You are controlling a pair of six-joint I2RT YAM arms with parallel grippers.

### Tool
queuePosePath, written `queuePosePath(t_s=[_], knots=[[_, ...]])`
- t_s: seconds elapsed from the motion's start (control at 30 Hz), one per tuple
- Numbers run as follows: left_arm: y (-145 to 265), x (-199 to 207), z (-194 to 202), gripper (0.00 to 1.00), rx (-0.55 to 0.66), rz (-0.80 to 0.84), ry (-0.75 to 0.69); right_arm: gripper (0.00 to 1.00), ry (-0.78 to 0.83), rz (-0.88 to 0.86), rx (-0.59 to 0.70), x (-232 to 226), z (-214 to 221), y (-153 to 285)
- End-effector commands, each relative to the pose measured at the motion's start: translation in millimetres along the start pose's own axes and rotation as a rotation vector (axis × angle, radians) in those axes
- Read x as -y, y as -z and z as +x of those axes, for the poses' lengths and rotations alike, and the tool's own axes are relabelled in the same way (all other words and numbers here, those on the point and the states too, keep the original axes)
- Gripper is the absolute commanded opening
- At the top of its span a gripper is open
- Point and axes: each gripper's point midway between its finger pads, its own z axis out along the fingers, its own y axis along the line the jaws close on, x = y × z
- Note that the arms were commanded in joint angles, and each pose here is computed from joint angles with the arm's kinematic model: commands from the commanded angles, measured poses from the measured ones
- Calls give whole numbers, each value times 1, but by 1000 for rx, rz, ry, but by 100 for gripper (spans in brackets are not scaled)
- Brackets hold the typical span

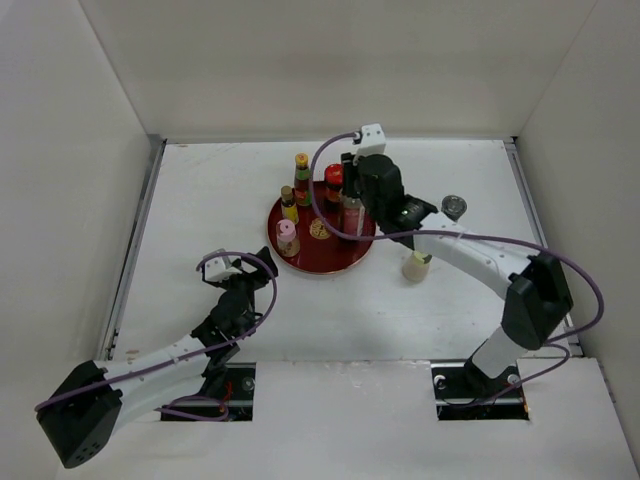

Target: Organize the condiment bottles

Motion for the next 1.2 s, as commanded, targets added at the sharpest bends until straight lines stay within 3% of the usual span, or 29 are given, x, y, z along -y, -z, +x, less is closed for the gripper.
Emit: queuePosePath(t_s=[0.0,0.43,0.5,0.6,0.67,1.0,1.1,1.17], knots=[[1,4,-8,78,27,22,58,39,-142,-82,257,-35,-96,0],[2,2,-9,78,31,23,62,41,-92,-128,199,-82,-67,-49],[1,3,-9,78,31,23,62,45,-82,-134,184,-87,-58,-50],[1,2,-8,78,28,21,58,59,-77,-141,169,-92,-50,-50],[1,3,-8,78,28,25,60,68,-81,-144,180,-94,-54,-43],[1,2,-7,78,27,20,57,89,-119,-125,233,-68,-80,5],[2,4,-9,78,30,28,65,91,-148,-94,247,-40,-73,37],[1,3,-7,79,27,28,63,86,-180,-69,231,-18,-55,58]])
